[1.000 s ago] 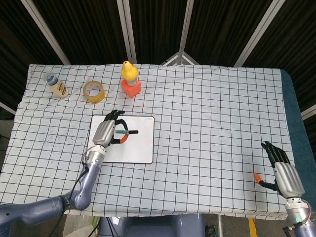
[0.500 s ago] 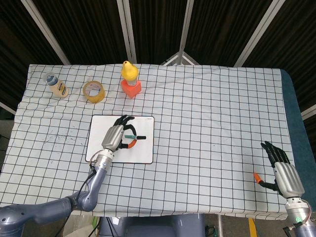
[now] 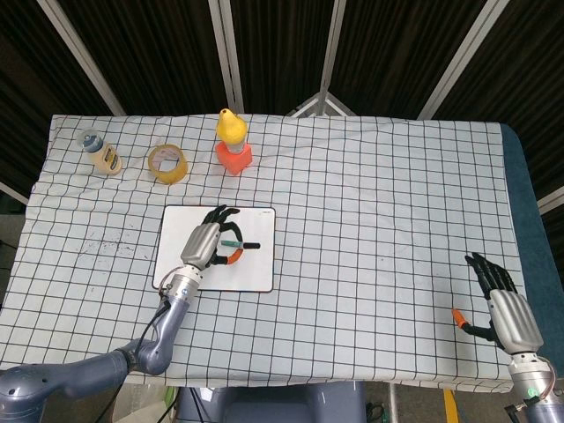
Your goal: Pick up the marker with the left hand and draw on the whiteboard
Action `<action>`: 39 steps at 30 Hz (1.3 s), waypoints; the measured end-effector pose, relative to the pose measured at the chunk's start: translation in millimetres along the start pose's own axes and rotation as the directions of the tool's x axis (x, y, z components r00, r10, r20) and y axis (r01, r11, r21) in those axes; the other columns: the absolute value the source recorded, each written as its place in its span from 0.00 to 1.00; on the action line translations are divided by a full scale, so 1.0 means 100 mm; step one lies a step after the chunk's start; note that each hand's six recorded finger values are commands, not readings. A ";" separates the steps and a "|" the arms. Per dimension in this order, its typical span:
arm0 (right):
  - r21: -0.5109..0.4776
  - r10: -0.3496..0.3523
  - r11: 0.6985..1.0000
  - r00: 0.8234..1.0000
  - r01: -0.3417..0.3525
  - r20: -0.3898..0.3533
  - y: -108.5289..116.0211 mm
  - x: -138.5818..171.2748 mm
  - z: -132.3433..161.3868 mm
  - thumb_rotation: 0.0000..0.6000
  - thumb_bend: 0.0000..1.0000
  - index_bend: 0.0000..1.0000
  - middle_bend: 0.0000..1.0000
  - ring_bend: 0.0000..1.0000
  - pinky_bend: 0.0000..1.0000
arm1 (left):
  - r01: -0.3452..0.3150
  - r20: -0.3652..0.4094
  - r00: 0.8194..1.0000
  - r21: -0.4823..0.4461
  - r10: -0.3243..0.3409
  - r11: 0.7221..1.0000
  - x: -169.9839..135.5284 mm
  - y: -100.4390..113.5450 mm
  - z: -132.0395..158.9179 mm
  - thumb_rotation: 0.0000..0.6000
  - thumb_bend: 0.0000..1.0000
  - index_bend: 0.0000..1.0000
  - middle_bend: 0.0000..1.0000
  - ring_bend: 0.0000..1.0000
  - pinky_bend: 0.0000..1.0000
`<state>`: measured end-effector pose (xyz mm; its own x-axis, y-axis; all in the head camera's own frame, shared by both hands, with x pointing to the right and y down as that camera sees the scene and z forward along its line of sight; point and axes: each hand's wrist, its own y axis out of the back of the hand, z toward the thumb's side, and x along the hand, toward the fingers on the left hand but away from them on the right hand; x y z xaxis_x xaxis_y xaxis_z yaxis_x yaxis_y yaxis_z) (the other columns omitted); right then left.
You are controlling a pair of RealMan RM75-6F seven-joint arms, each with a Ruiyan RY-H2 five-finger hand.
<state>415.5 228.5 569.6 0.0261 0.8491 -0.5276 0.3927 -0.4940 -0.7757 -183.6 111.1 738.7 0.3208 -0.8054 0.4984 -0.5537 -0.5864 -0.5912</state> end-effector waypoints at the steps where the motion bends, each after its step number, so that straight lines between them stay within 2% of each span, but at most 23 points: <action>1: -0.003 0.001 1.000 1.000 -0.001 0.001 0.00 0.00 0.00 1.00 0.32 0.00 0.00 0.00 0.00 | 0.000 -0.002 1.000 0.000 0.000 1.000 0.00 0.00 -0.01 1.00 0.56 0.70 0.14 0.00 0.04; 11: -0.014 0.000 1.000 1.000 0.001 0.011 0.00 0.00 -0.01 1.00 0.32 0.00 0.00 0.00 0.00 | -0.027 -0.028 0.999 0.027 0.028 0.999 0.04 0.18 -0.26 1.00 0.56 0.70 0.14 0.01 0.04; 18: -0.024 0.001 1.000 1.000 -0.001 0.014 0.00 0.00 0.00 1.00 0.32 0.00 0.00 0.00 0.00 | -0.107 -0.028 0.993 0.123 0.111 0.987 0.07 0.57 -0.48 1.00 0.56 0.70 0.14 0.01 0.04; 24: -0.024 0.006 1.000 1.000 -0.005 0.009 -0.01 0.00 0.01 1.00 0.32 0.00 0.00 0.00 0.00 | -0.164 -0.023 0.986 0.059 0.166 0.985 0.08 0.75 -0.44 1.00 0.56 0.70 0.14 0.01 0.04; 27: -0.022 0.008 1.000 1.000 -0.008 0.007 -0.01 0.00 0.01 1.00 0.32 0.00 0.00 0.00 0.00 | -0.163 -0.019 0.986 0.025 0.164 0.986 0.08 0.73 -0.36 1.00 0.56 0.70 0.14 0.01 0.04; 31: -0.019 0.011 1.000 1.000 -0.010 0.005 -0.01 0.00 0.02 1.00 0.32 0.00 0.00 0.00 0.00 | -0.150 -0.013 0.989 0.029 0.151 0.988 0.08 0.64 -0.25 1.00 0.56 0.70 0.14 0.01 0.04; 39: -0.024 0.010 1.000 1.000 -0.010 0.006 0.00 0.00 0.01 1.00 0.32 0.00 0.00 0.00 0.00 | -0.100 0.002 0.995 0.036 0.100 0.994 0.11 0.27 0.04 1.00 0.56 0.70 0.14 0.01 0.04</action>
<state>414.9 228.7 569.3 0.0248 0.8430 -0.5374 0.4141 -0.4980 -0.7619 -191.9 85.6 725.5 0.2653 -0.8602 0.4356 -0.5548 -0.5057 -0.6606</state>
